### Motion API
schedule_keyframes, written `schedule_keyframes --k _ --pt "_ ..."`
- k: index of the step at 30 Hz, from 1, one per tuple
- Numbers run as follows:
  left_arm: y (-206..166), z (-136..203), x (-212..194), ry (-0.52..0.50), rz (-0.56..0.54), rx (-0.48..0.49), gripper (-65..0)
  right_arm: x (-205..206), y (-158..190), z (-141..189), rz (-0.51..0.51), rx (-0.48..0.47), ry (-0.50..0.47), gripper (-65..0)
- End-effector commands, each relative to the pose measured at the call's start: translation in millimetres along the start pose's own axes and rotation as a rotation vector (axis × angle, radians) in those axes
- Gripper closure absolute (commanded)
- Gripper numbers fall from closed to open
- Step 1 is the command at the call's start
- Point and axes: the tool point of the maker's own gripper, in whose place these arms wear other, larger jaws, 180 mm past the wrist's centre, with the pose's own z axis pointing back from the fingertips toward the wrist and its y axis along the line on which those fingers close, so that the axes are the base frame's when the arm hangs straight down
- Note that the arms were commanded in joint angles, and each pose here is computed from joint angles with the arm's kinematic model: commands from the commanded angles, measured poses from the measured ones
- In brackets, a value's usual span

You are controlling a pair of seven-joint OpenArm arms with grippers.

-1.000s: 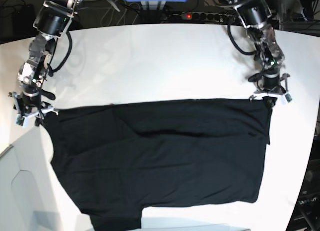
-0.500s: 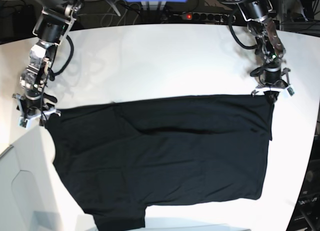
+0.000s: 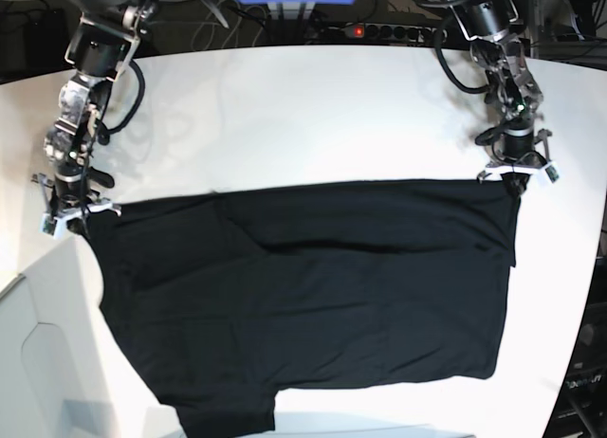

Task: Fold the T-shirt properly
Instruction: 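Pull the shoulder edge back and lay the shirt flat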

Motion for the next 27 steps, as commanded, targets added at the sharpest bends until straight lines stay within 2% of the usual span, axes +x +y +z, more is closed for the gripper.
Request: schedule_keyframes --k 1,6,10,15,24,27 --pt "5.9 2.0 3.8 -0.004 -0.02 0.009 0.0 -34.9 -14.0 6.3 0.037 -0.032 0.138 0.0" --pt "10.4 9.6 0.5 0.002 -0.03 0.012 0.0 -43.6 -29.9 22.5 0.072 -0.048 0.135 0.0" --pt "10.0 20.8 4.6 -0.014 -0.052 0.005 0.0 -38.4 -11.4 44.3 0.118 0.046 0.095 0.0" --pt "10.9 44.0 4.8 -0.022 -0.09 -0.003 0.0 -41.5 -12.8 77.4 0.128 0.055 0.072 0.0" --pt "24.3 83.4 -13.6 0.028 -0.151 0.002 0.0 -67.7 -47.0 130.3 0.14 -0.022 0.107 0.0" --pt "28.5 92.3 -12.8 0.031 -0.169 0.006 0.0 -67.7 -52.9 139.9 0.147 -0.013 0.079 0.0"
